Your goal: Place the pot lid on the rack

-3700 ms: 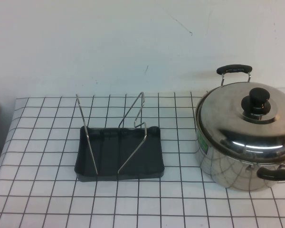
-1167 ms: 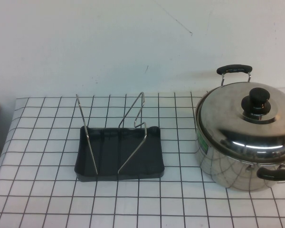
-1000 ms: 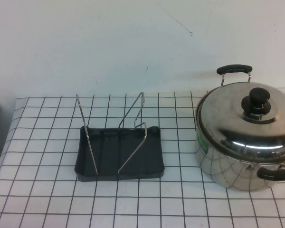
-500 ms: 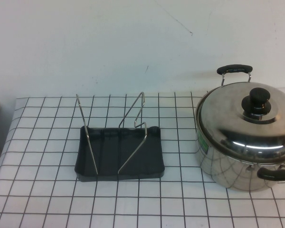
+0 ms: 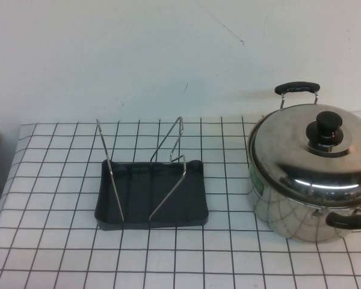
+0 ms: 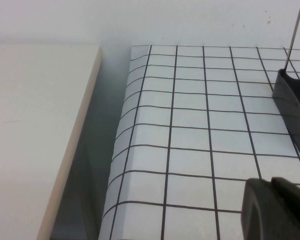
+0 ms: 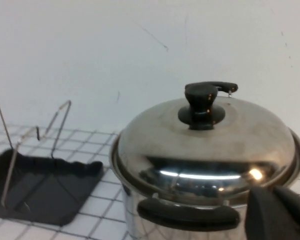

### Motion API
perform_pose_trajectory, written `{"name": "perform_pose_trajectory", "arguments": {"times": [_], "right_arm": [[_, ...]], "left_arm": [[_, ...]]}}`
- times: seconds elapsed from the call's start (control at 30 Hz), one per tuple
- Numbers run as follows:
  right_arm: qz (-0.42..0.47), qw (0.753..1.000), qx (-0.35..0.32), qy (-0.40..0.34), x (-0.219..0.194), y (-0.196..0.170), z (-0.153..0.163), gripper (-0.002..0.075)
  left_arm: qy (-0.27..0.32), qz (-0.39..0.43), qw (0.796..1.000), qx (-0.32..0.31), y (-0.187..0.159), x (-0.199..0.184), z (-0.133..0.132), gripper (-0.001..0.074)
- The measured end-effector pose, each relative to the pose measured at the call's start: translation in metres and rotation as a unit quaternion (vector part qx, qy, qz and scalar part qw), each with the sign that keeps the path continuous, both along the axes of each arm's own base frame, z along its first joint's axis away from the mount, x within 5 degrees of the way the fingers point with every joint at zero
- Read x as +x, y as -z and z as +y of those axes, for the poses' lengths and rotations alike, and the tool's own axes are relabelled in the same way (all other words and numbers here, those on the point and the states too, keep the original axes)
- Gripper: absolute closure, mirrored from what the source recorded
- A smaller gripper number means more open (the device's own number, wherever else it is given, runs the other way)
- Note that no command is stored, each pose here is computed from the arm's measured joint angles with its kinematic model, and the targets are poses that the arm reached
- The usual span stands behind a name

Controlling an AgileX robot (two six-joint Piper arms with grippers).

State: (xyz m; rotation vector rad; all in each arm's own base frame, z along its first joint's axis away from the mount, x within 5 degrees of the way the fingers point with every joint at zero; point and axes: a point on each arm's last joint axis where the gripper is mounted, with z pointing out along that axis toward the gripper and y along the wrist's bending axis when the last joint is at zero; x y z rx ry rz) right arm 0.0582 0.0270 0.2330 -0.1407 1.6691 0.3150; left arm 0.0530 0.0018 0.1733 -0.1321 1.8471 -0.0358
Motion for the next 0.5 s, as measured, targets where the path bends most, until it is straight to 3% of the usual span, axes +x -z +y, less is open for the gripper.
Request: {"name": "perform_pose_trajectory", "arguments": {"times": [0.13, 0.23, 0.37, 0.5], "right_arm": [[0.027, 0.997, -0.077, 0.006, 0.011, -0.016, -0.003, 0.0729], [0.041, 0.994, -0.097, 0.038, 0.021, -0.028, -0.010, 0.0729], [0.037, 0.989, -0.088, 0.113, 0.037, -0.033, -0.023, 0.0729], [0.000, 0.991, -0.053, 0.127, 0.055, -0.040, -0.024, 0.0727]], "left_arm": [[0.000, 0.000, 1.000, 0.000, 0.000, 0.000, 0.000, 0.0738], [0.000, 0.000, 1.000, 0.000, 0.000, 0.000, 0.000, 0.0738], [0.000, 0.000, 1.000, 0.000, 0.000, 0.000, 0.000, 0.0738], [0.000, 0.000, 1.000, 0.000, 0.000, 0.000, 0.000, 0.0738]]}}
